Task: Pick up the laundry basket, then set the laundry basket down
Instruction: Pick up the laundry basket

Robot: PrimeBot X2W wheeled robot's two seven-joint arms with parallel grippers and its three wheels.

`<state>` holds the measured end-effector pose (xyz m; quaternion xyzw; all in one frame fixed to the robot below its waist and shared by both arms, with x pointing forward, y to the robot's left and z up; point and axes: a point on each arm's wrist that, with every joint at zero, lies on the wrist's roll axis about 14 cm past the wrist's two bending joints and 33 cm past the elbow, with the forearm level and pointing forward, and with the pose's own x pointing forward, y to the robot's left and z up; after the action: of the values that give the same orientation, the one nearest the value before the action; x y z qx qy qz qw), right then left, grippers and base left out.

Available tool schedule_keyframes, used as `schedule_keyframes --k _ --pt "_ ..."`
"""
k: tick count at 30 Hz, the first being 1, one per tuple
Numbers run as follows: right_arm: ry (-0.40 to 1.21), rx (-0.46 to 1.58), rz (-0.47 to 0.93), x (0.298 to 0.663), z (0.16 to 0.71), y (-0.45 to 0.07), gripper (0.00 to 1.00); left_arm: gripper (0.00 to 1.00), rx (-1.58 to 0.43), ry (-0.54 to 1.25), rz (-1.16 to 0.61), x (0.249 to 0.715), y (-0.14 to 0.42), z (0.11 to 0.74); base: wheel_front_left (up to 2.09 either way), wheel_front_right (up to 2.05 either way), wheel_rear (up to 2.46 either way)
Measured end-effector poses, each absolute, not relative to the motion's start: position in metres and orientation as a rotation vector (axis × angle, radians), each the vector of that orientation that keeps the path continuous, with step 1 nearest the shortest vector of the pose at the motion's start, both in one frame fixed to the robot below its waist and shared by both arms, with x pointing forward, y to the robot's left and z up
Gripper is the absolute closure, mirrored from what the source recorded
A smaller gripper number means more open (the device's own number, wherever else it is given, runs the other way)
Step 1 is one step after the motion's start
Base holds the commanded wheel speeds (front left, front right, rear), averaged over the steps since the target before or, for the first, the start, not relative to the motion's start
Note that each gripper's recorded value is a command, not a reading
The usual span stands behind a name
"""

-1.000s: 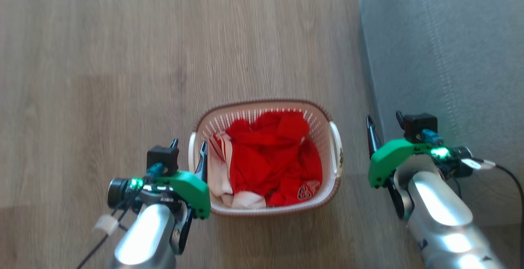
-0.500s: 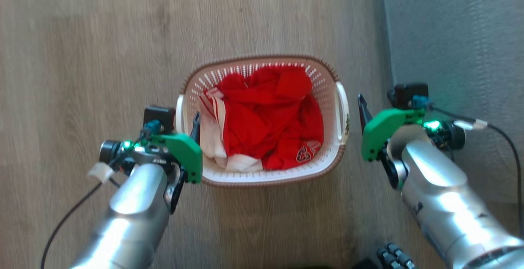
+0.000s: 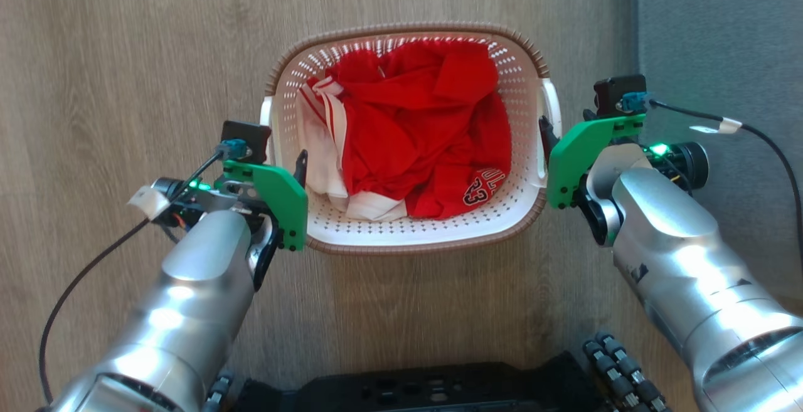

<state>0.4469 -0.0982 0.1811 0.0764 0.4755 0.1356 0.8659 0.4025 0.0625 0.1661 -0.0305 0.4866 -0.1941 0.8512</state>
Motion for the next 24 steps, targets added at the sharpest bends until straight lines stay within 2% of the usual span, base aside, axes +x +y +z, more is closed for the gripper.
schedule_keyframes --k 10,24 --pt "1.082 0.188 0.31 0.435 0.161 -0.085 0.0 0.0 -0.032 1.124 -0.44 0.389 0.062 0.149 0.0 0.0 0.0" --pt "1.133 0.155 0.334 0.444 0.129 -0.081 0.0 0.0 -0.004 1.201 -0.458 0.394 0.062 0.124 0.0 0.0 0.0"
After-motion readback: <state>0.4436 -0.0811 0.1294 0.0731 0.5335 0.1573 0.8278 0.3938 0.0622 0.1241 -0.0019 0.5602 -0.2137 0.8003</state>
